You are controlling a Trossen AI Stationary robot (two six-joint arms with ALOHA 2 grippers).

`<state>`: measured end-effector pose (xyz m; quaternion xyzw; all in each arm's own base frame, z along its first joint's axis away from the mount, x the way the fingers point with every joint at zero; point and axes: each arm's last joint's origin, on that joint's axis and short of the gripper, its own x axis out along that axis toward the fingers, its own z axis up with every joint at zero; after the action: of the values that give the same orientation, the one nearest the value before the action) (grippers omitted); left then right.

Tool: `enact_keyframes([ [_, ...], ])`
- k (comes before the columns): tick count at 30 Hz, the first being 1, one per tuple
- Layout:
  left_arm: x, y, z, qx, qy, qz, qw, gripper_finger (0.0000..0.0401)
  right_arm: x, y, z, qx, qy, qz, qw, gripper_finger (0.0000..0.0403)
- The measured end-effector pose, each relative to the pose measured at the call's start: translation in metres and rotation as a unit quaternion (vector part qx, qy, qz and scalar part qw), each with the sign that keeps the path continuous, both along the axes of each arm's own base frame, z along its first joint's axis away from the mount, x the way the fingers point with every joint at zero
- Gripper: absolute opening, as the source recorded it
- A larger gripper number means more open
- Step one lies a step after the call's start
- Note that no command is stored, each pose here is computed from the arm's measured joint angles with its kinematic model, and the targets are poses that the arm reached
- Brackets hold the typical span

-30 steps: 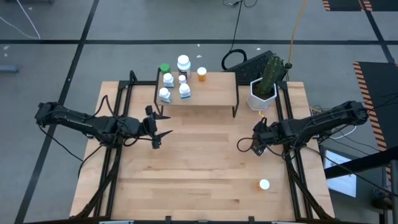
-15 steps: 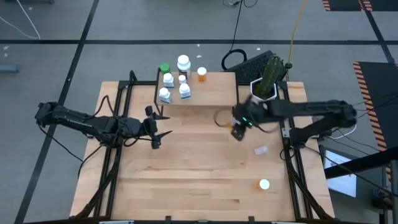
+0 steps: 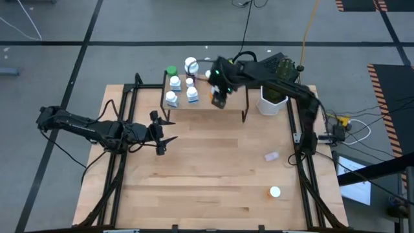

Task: Pick and place medicine bottles onto shelf by color
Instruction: Put the top orange pill bottle on the shelf, then put the orange pill bottle on the shelf

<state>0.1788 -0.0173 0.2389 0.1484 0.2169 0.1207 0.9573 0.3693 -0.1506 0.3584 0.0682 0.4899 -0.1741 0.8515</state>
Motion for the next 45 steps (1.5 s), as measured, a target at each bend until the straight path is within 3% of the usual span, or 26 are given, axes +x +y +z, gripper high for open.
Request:
enact_keyframes([
  [7,-0.002,0.000,-0.003,-0.008,0.015,0.007,1.000,0.0273,0.015,-0.039,-0.024,0.011,0.017,0.005,1.000,0.0202],
  [16,-0.002,0.000,-0.003,-0.008,0.016,0.007,1.000,0.0273,0.018,-0.057,-0.034,-0.002,0.014,0.007,1.000,0.0206],
  [26,-0.002,0.000,-0.003,-0.010,0.015,0.008,1.000,0.0273,0.022,-0.059,-0.033,-0.018,-0.002,0.014,1.000,0.0276],
  [32,-0.002,0.000,-0.003,-0.012,0.015,0.009,1.000,0.0273,0.021,-0.058,-0.025,-0.028,-0.019,0.009,0.999,0.0292],
  [38,-0.002,0.001,-0.003,-0.016,0.010,0.023,1.000,0.0273,-0.003,-0.034,0.008,-0.034,-0.008,-0.014,0.999,0.0292],
  [45,0.000,0.000,-0.001,-0.040,-0.012,0.026,0.999,0.0273,-0.038,0.038,0.037,0.004,0.042,-0.036,0.998,0.0292],
])
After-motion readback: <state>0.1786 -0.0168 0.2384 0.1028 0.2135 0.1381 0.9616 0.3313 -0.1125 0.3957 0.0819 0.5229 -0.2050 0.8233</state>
